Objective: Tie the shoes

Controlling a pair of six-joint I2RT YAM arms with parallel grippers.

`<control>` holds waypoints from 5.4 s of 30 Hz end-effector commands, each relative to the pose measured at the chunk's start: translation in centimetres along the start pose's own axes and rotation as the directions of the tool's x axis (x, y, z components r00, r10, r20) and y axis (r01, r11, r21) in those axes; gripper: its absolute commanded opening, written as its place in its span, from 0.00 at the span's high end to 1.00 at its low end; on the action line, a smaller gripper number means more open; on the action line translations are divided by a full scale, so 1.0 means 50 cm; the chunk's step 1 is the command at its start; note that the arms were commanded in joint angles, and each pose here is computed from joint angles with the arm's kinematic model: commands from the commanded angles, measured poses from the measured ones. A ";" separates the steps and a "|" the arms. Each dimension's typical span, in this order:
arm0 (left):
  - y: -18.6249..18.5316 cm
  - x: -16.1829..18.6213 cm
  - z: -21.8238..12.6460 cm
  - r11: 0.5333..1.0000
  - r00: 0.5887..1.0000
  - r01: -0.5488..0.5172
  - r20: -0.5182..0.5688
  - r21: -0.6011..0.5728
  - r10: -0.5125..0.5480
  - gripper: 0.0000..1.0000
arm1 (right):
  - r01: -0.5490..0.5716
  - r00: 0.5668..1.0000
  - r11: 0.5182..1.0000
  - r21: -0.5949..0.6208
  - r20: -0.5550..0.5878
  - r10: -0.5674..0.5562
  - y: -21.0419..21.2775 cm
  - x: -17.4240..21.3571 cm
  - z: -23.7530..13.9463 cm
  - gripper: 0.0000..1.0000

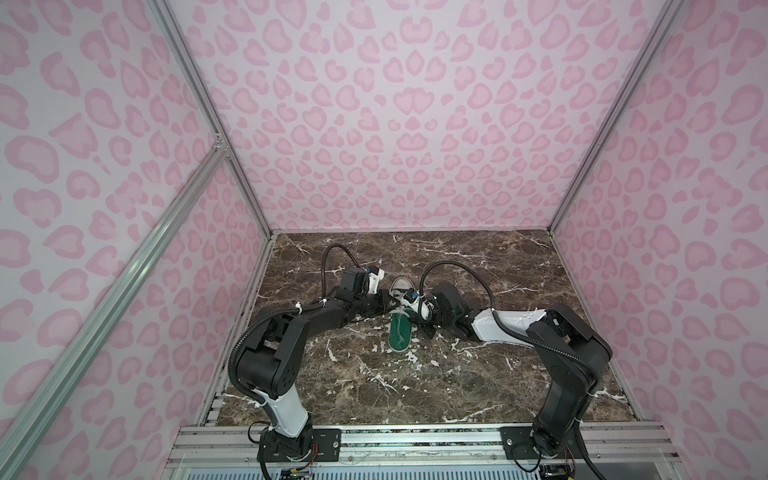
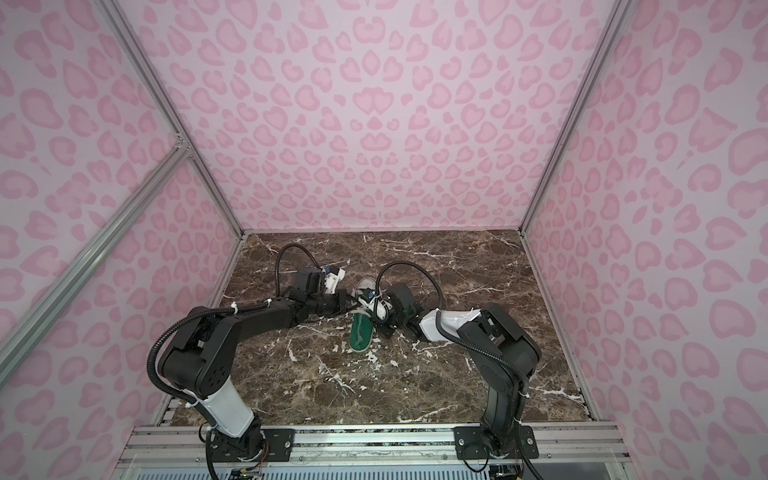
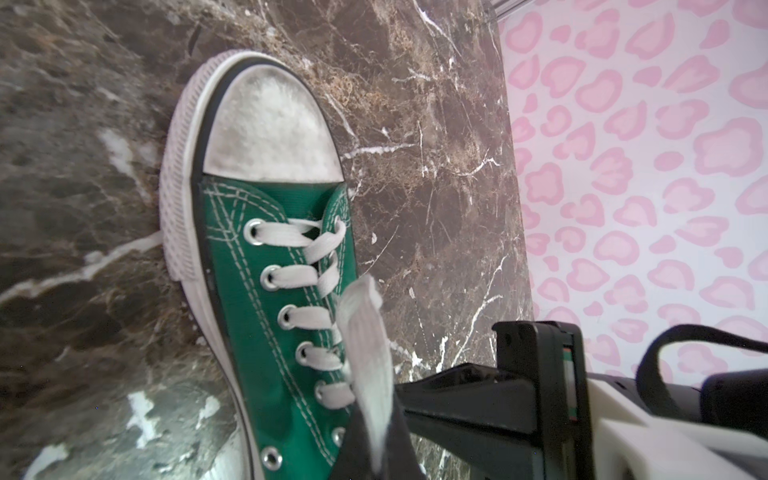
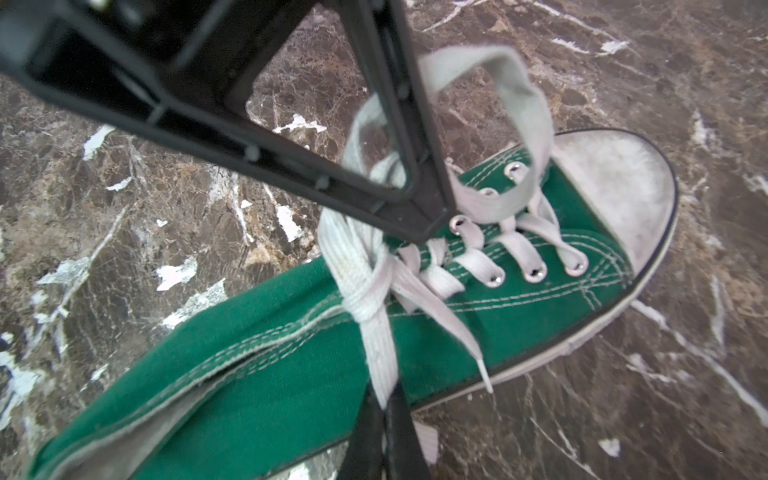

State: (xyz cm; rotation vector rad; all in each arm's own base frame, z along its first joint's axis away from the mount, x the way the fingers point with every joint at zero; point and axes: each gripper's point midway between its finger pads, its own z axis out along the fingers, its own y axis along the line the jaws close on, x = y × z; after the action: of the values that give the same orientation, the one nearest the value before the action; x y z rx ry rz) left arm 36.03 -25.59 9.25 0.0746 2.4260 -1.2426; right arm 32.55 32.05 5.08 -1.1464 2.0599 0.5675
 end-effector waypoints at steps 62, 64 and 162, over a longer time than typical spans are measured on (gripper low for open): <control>0.026 -0.038 -0.014 0.999 0.995 -0.038 0.093 0.035 0.035 0.97 | -0.075 0.987 0.997 0.029 -0.137 0.078 -0.020 0.076 -0.028 1.00; 0.030 -0.039 -0.016 0.999 0.995 -0.035 0.094 0.032 0.032 0.97 | -0.078 0.987 0.997 0.030 -0.135 0.081 -0.022 0.077 -0.030 1.00; -0.014 0.024 -0.059 0.967 0.991 -0.133 0.035 0.215 0.129 0.82 | -0.032 0.995 0.999 0.013 -0.091 0.033 -0.032 -0.009 -0.070 0.54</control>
State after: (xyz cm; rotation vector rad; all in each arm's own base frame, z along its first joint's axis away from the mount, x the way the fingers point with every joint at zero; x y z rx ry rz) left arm 33.46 -23.89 10.54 0.2548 2.2474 -1.4527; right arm 32.98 29.17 8.02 -1.1416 2.1481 0.5203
